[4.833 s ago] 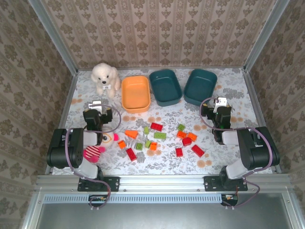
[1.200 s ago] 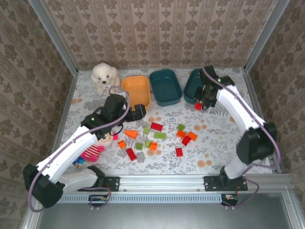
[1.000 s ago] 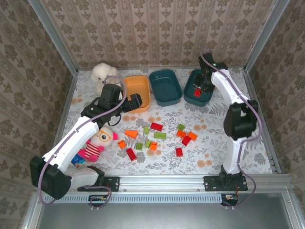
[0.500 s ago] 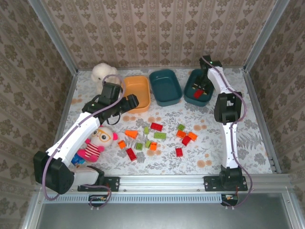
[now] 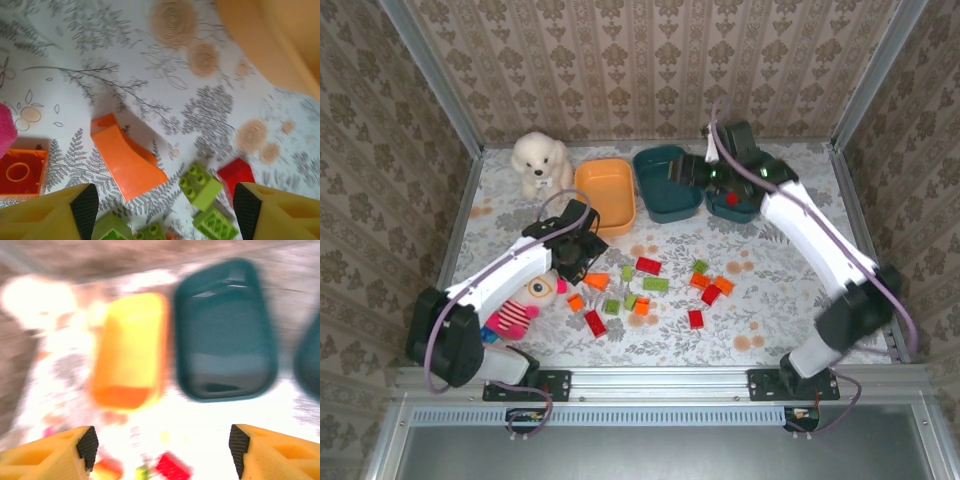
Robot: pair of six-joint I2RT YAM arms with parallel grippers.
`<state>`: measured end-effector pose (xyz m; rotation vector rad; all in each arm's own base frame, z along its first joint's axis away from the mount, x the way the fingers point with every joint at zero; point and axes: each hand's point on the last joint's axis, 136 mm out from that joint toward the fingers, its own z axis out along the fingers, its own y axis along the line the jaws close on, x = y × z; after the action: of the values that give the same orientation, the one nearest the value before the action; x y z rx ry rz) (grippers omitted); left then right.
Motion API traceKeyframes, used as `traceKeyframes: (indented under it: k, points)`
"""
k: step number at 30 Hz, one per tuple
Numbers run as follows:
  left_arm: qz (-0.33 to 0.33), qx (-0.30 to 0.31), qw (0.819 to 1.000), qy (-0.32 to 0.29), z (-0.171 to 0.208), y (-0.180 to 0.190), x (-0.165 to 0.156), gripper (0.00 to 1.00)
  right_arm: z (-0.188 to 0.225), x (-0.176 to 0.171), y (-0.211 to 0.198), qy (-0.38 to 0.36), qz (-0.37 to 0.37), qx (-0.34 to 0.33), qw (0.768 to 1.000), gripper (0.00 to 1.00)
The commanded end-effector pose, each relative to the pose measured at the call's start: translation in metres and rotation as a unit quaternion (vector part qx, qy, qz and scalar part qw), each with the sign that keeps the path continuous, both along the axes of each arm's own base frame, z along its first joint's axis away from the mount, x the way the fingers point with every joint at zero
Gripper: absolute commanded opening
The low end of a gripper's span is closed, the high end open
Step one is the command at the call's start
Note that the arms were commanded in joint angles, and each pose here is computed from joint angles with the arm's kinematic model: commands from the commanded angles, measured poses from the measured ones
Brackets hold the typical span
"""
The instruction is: Sort the legos into containers by color
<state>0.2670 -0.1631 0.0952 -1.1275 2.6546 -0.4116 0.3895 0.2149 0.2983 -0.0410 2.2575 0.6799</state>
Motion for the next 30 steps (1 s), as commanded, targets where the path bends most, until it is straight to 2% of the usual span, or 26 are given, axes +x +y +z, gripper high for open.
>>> traceKeyframes:
  k: [1,6,10,24,30]
  points:
    - [0.098,-0.002,0.994,0.041,-0.011,0.001,-0.002,0.74,-0.007,-0.027,0.019,-0.025,0.057,0.074,0.995,0.74]
    - [0.14,0.008,0.987,0.075,-0.027,-0.003,-0.001,0.72,-0.023,-0.091,0.024,-0.023,0.1,0.092,0.991,0.76]
    - [0.157,0.02,0.984,0.084,-0.038,-0.002,0.0,0.69,-0.034,-0.113,0.016,0.002,0.099,0.09,0.991,0.77]
    - [0.153,0.06,0.979,0.119,-0.068,-0.003,-0.018,0.56,-0.05,-0.119,0.015,0.037,0.104,0.073,0.991,0.76]
    - [0.145,0.071,0.981,0.103,-0.077,0.005,-0.016,0.46,-0.055,-0.117,0.018,0.048,0.107,0.071,0.991,0.76]
